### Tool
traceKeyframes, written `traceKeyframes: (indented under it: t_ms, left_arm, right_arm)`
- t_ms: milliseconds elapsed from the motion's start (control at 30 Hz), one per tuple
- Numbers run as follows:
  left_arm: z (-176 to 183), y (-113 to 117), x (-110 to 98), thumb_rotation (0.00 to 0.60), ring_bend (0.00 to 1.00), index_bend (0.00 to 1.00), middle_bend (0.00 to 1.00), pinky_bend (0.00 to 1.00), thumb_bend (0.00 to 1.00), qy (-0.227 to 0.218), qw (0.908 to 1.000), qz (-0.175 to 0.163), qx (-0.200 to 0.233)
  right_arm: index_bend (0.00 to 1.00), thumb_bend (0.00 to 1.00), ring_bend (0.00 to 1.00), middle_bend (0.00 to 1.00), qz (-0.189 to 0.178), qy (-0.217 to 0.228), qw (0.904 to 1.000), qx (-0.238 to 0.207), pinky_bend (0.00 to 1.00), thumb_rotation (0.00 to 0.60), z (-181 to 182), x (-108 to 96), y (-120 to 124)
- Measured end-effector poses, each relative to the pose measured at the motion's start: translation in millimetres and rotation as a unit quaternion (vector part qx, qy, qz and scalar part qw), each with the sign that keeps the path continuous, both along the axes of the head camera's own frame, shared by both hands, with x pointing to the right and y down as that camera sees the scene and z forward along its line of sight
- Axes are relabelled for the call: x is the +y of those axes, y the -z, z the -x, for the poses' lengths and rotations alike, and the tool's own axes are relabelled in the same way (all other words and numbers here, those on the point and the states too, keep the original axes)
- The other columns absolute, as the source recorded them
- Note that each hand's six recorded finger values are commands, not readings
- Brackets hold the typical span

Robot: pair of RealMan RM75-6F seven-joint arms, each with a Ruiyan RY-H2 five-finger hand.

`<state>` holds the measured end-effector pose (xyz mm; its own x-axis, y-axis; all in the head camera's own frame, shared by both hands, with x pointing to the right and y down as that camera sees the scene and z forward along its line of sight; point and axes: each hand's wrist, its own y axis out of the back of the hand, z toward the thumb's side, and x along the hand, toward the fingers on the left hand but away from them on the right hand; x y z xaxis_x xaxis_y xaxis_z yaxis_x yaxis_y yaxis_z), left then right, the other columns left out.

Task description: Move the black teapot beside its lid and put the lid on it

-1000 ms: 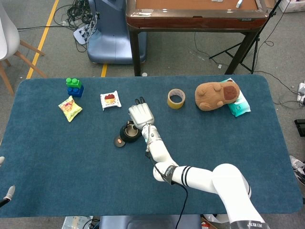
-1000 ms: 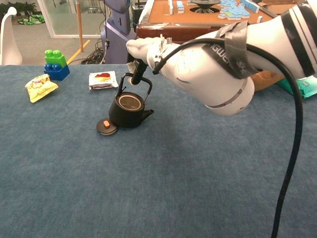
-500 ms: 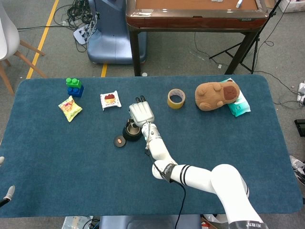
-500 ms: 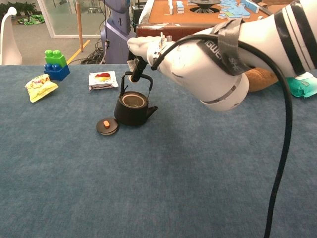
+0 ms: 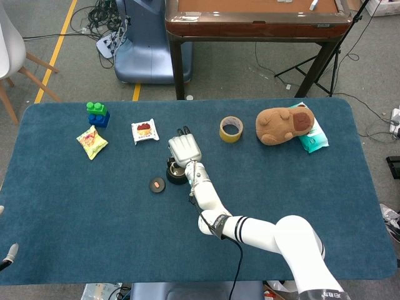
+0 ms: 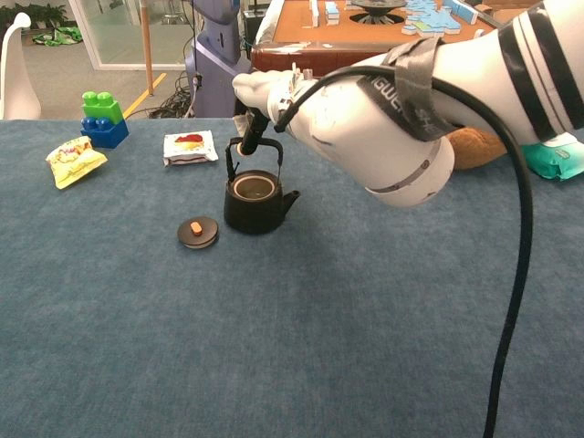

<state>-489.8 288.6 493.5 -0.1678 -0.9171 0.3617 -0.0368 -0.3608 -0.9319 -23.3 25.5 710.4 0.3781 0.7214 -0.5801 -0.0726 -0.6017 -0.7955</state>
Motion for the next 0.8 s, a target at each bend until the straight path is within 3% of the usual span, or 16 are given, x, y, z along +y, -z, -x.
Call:
traceKeyframes:
  t_ms: [67,233,333,400,533,800]
  left_arm:
    - [0.3,-0.5,0.0,0.600,0.00,0.09,0.00,0.00,0.28,0.000,1.0000,0.001,0.000]
    - [0.7,-1.0,0.5,0.600,0.00,0.10,0.00,0.00,0.28,0.000,1.0000,0.001,0.000]
    - [1.2,-0.7,1.0,0.600,0.00,0.10,0.00,0.00,0.28,0.001,1.0000,0.001,0.001]
    - [1.4,0.0,1.2,0.600,0.00,0.10,0.00,0.00,0.28,0.002,1.0000,-0.001,0.001]
    - [1.0,0.4,1.4,0.600,0.00,0.09,0.00,0.00,0.28,0.001,1.0000,-0.002,0.000]
    - [1.1,-0.1,0.9,0.600,0.00,0.10,0.00,0.00,0.28,0.000,1.0000,-0.001,0.000]
  right_arm:
    - [0.72,0.47,0.14,0.41,-0.001,0.002,1.0000,0.004,0.08,0.600,-0.1,-0.4,0.4]
    - [0.49,0.46,0.13,0.34,0.002,0.001,0.9999,0.012,0.08,0.600,-2.3,-1.4,-0.5]
    - [0.19,0.32,0.06,0.22,0.007,0.001,0.9998,0.018,0.07,0.600,-4.1,-0.9,-1.8]
    - [0.07,0.21,0.03,0.16,0.010,-0.001,0.9997,0.021,0.06,0.600,-4.9,-0.6,-2.1]
    - [0.00,0.08,0.00,0.11,0.010,-0.002,0.9997,0.022,0.04,0.600,-5.0,-1.6,-0.5]
    - [0.00,0.03,0.00,0.07,0.001,-0.007,0.9999,0.015,0.03,0.600,-5.5,-4.9,3.2]
